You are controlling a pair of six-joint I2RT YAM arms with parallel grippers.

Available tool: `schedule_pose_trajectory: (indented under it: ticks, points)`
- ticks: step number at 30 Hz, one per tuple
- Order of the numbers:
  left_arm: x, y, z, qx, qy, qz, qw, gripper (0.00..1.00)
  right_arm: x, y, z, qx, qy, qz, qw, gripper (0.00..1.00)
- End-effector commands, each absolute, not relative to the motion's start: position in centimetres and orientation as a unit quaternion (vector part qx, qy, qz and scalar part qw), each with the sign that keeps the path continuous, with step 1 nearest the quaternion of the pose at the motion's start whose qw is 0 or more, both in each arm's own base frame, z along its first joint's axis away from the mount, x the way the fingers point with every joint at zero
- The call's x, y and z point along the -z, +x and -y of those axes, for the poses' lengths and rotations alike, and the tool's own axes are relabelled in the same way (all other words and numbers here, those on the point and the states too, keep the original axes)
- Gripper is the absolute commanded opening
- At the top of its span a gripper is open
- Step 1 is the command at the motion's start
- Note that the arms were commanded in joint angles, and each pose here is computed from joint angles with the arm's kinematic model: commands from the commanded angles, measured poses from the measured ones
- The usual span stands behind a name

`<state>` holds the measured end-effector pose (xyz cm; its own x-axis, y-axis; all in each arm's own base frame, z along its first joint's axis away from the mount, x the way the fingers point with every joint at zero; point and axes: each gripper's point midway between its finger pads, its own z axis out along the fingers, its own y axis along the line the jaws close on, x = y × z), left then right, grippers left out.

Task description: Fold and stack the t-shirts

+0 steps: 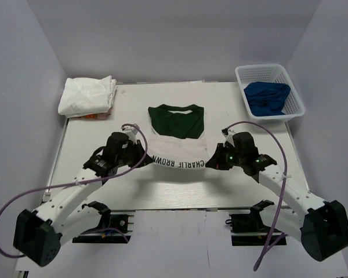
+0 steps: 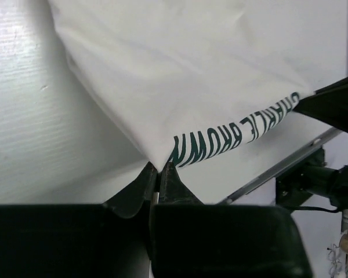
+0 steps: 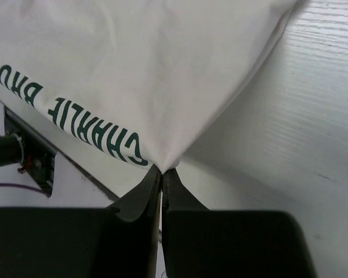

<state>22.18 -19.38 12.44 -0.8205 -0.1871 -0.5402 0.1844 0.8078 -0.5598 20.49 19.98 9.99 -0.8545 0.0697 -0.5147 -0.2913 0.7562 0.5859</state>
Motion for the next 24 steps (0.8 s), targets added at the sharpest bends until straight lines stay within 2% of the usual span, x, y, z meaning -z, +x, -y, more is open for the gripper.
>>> schedule_pose_trajectory:
  ticks: [1,8,12,20,23,24]
  points:
    - [-15.2,22.2,19.4,0.327,0.007,-0.885,0.332,0.00,-13.7,20.4,-21.1,-0.373,-0.106,-0.879,0.279,0.00]
    - [-21.0,26.8,18.5,0.291,-0.035,-0.858,0.422,0.00,-20.1,25.5,-22.5,-0.371,-0.101,-0.856,0.346,0.00]
    - [-22.4,30.3,15.7,0.221,-0.124,-0.853,0.456,0.00,-22.3,28.7,-22.9,-0.355,-0.089,-0.850,0.379,0.00]
    - [-24.5,37.3,15.6,0.145,-0.150,-0.846,0.490,0.00,-25.2,36.0,-23.1,-0.336,-0.057,-0.838,0.427,0.00]
    - [-25.1,39.8,15.1,0.109,-0.158,-0.845,0.499,0.00,-24.2,37.8,-22.5,-0.325,-0.043,-0.847,0.419,0.00]
    - [-23.7,41.0,15.1,0.095,-0.155,-0.854,0.488,0.00,-24.4,38.7,-22.6,-0.324,-0.040,-0.846,0.420,0.00]
